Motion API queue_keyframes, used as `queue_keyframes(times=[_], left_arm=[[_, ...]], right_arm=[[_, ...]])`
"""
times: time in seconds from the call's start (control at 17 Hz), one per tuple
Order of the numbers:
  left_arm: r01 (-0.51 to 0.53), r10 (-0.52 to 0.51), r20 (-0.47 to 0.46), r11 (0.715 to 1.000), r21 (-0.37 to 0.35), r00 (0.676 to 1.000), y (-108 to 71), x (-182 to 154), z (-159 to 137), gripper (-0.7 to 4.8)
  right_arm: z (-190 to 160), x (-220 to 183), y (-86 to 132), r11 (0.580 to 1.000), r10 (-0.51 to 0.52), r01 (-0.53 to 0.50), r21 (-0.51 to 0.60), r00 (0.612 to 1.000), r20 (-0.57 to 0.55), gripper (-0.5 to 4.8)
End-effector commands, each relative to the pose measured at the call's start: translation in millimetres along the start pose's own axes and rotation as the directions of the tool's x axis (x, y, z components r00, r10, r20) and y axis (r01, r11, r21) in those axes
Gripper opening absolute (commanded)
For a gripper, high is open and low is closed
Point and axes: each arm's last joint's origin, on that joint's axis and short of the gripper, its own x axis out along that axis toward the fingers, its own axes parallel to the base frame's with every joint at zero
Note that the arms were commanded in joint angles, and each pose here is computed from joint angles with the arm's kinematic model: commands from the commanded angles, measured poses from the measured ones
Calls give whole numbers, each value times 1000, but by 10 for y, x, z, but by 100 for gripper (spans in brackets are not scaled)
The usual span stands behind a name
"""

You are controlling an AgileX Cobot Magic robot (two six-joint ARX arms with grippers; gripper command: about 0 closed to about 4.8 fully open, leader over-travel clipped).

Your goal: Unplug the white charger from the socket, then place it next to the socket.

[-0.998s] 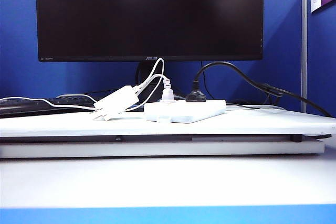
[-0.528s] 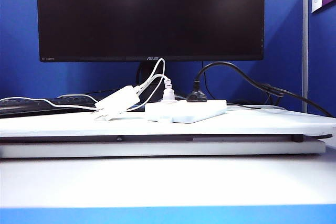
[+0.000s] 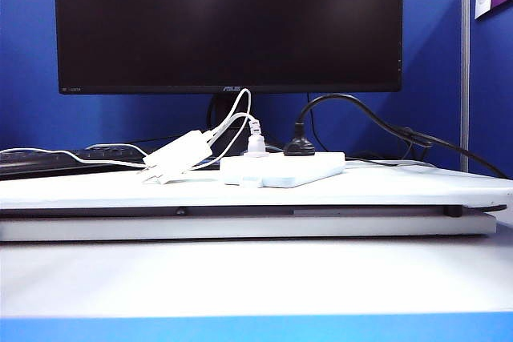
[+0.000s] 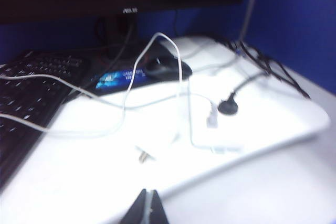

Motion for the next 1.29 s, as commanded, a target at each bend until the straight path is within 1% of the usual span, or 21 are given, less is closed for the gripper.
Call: queue_keyframes(times=[0.06,0.18,0.35,0.59,0.7,1.0,1.17,1.29], left_arm=[[-41,42,42,999,-13,998,17,160,-146,-5],[-48,48,-13,999,-13,999,27,248,-330,-5],[-52,51,-74,999,-8,996,39,343,-587,-5],[-54,54,-116,999,3,992,51,420,-837,-5],[-53,54,-126,999,6,991,56,449,-945,-5],[-51,54,-134,998,30,989,65,491,-1123,-5],[-52,57,-171,998,33,984,72,505,-1256,-5],[-49,54,-188,998,32,981,73,505,-1294,-5]], right_arm=[[-263,32,14,1000,7,-7,-2,999,-51,-1],[-450,49,18,1000,4,-2,15,997,-81,-1],[-680,62,6,999,-9,13,49,997,-80,-1],[-916,59,-36,997,-42,49,51,990,-135,-1],[-970,55,-42,997,-44,52,49,988,-151,-1],[-970,55,-42,998,-41,49,49,988,-148,-1],[-990,52,-43,998,-45,53,43,986,-162,-1],[-990,52,-41,998,-43,51,43,986,-162,-1]])
